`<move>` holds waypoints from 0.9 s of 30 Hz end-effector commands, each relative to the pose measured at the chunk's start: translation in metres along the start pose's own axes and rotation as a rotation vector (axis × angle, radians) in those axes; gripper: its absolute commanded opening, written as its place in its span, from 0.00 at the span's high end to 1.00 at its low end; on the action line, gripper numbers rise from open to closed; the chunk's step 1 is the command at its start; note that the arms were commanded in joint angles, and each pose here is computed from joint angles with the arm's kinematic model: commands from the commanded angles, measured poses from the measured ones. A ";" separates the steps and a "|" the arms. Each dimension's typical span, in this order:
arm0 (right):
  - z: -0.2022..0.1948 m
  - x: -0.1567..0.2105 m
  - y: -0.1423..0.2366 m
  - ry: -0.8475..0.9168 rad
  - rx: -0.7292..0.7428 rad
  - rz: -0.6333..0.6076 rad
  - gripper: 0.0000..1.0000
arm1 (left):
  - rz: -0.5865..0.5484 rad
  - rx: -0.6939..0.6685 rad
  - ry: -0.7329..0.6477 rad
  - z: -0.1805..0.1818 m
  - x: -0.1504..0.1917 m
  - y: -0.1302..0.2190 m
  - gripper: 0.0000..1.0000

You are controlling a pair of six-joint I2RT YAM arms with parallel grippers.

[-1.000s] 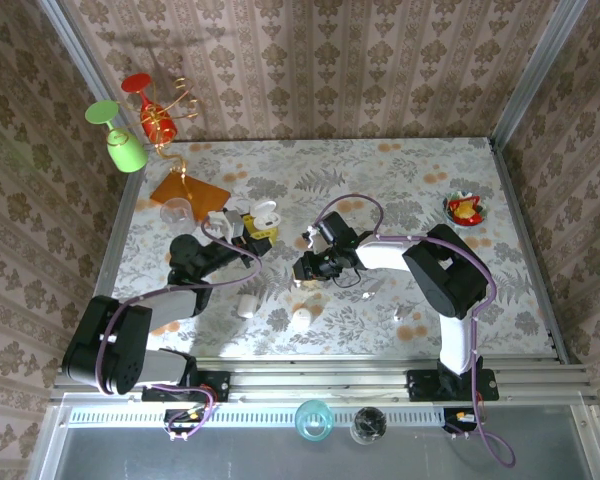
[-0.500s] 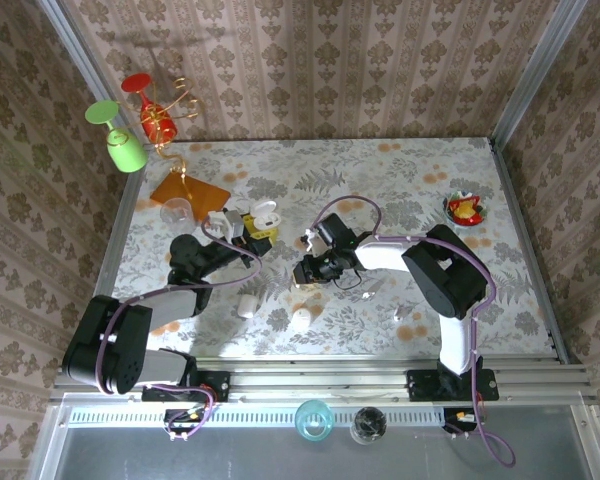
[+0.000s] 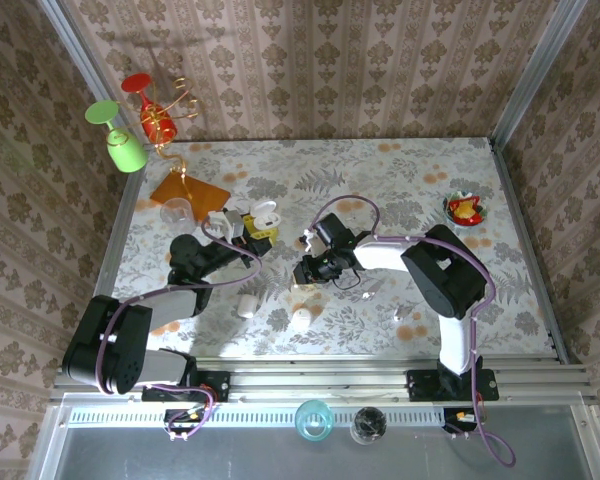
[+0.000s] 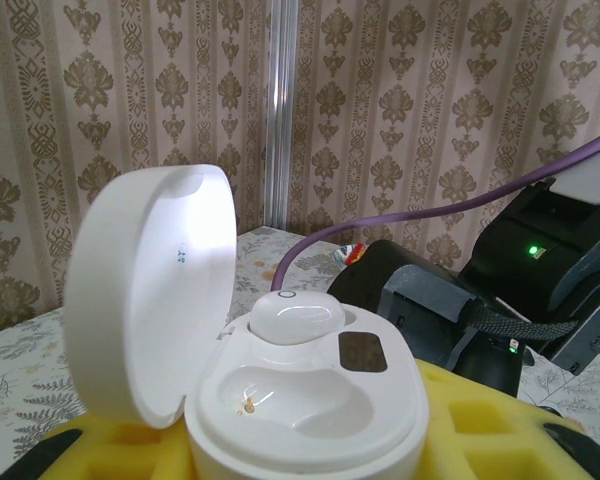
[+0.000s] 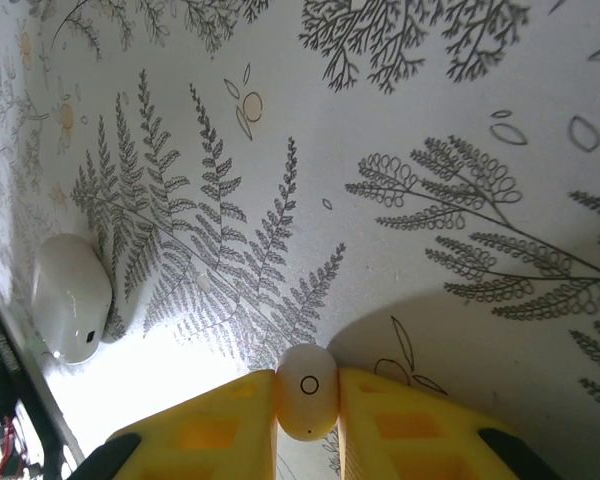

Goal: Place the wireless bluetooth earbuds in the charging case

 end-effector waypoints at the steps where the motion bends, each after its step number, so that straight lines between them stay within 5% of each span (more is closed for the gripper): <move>1: -0.004 -0.003 0.022 0.013 0.088 -0.084 0.78 | -0.014 -0.018 -0.051 0.001 -0.002 0.000 0.68; 7: -0.002 -0.012 0.065 0.036 0.178 -0.227 0.79 | 0.029 -0.150 -0.127 0.013 0.014 -0.006 0.68; 13: 0.024 -0.021 0.116 0.089 0.198 -0.326 0.79 | 0.061 -0.135 -0.203 0.000 0.027 -0.019 0.68; 27: 0.109 -0.021 0.181 0.200 -0.017 -0.375 0.79 | 0.109 -0.070 -0.326 -0.024 0.044 -0.039 0.70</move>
Point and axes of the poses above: each hand's point on the last joint's axis, 136 mm out from that joint toward the fingers, its own y axis back along the fingers, its own z axis along the line the jaws close on, x = y × z, the point moved 1 cm from there along y, back along the fingers, and after that the axes turned 10 degrees about -y, right-handed, at the moved point
